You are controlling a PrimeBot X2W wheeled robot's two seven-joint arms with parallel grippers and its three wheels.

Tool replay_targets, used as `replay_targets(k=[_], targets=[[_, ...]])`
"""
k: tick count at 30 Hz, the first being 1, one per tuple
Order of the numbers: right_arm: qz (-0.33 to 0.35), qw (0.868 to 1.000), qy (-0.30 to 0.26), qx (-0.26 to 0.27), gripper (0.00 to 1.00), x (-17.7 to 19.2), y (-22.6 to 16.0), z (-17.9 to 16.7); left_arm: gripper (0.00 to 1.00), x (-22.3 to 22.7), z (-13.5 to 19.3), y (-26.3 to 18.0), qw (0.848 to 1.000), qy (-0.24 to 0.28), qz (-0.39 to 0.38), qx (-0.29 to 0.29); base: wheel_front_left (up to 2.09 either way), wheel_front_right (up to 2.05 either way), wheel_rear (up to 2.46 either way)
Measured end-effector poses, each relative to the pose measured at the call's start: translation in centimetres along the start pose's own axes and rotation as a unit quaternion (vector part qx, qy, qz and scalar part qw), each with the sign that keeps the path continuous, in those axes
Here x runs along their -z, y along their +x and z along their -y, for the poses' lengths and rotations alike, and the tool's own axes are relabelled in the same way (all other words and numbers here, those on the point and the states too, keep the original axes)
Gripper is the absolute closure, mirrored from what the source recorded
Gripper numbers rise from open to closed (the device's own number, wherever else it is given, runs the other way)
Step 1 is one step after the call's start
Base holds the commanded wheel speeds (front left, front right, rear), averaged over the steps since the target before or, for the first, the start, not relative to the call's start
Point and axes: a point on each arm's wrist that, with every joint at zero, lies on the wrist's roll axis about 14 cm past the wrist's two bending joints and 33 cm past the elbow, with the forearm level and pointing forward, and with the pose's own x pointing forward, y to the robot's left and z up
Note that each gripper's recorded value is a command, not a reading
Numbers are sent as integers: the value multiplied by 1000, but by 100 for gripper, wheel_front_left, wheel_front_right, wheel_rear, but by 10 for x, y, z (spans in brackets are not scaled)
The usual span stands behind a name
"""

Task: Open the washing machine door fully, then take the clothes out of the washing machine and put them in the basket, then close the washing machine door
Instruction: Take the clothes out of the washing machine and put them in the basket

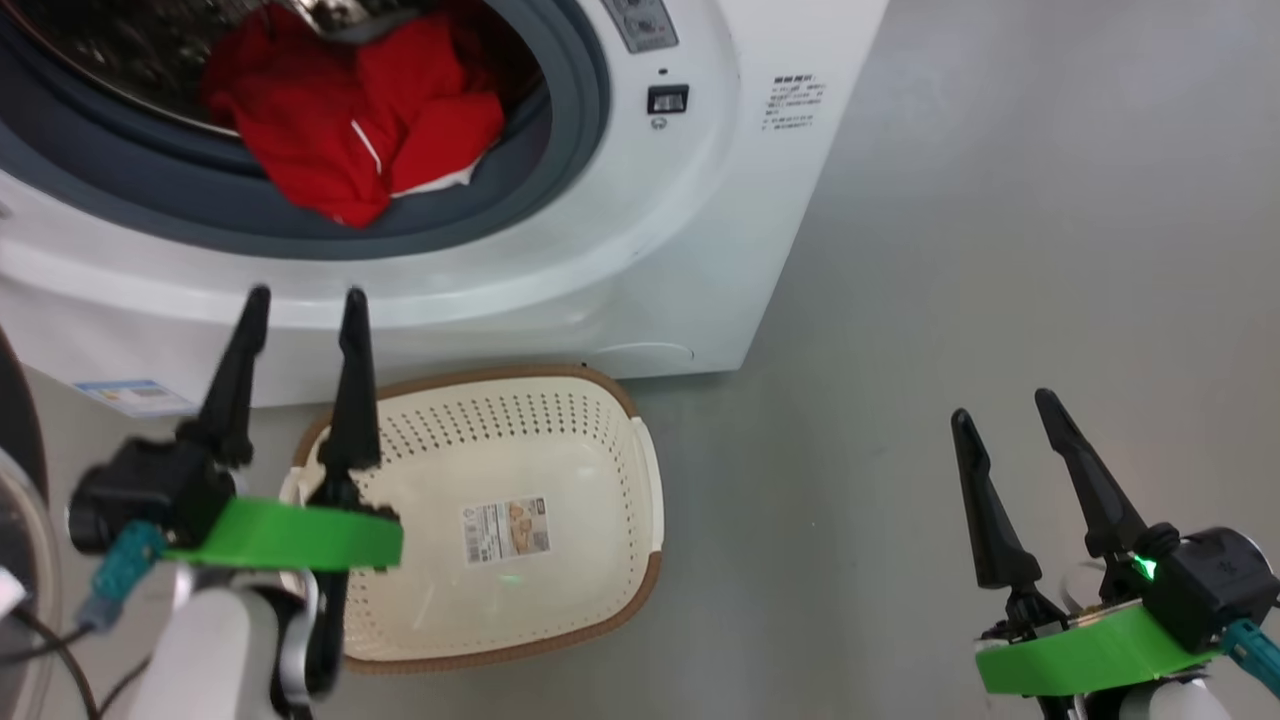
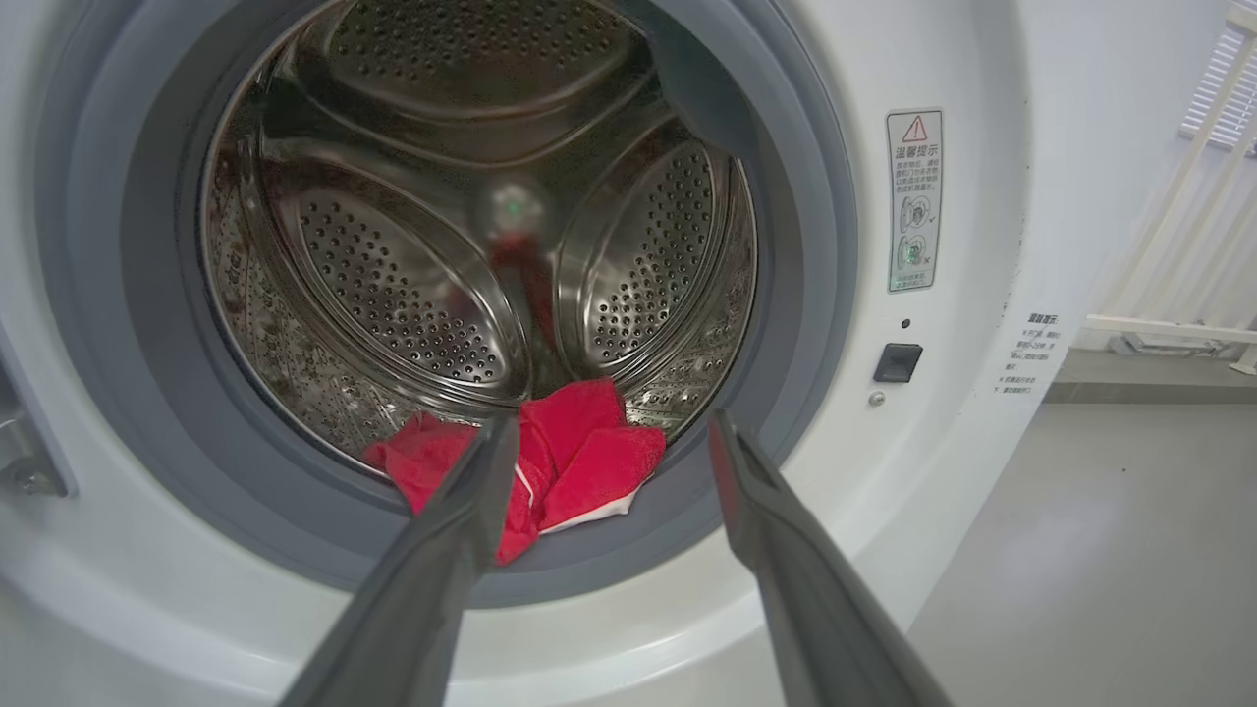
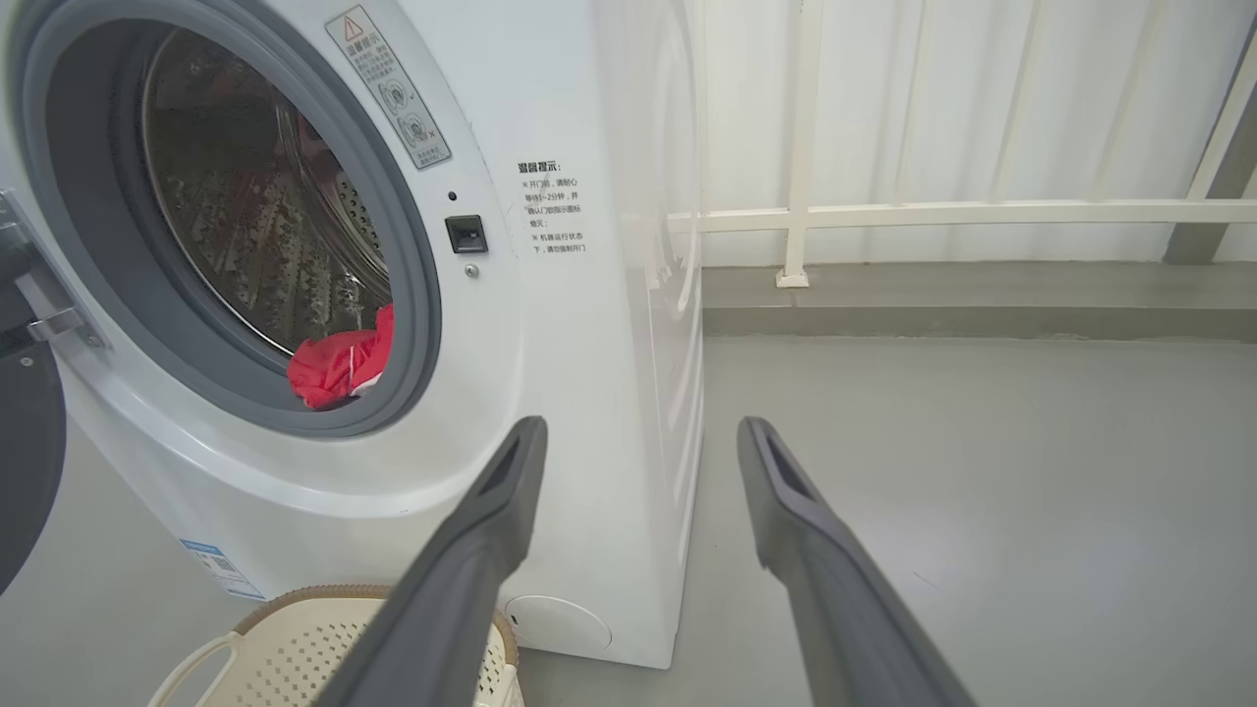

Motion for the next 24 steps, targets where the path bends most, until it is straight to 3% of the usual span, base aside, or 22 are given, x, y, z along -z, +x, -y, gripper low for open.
replay_targets(k=[24], targets=[[-37,999,-9,16,0,37,33,17,0,51,-27,125,999,2,-35,-10,0,0,0]])
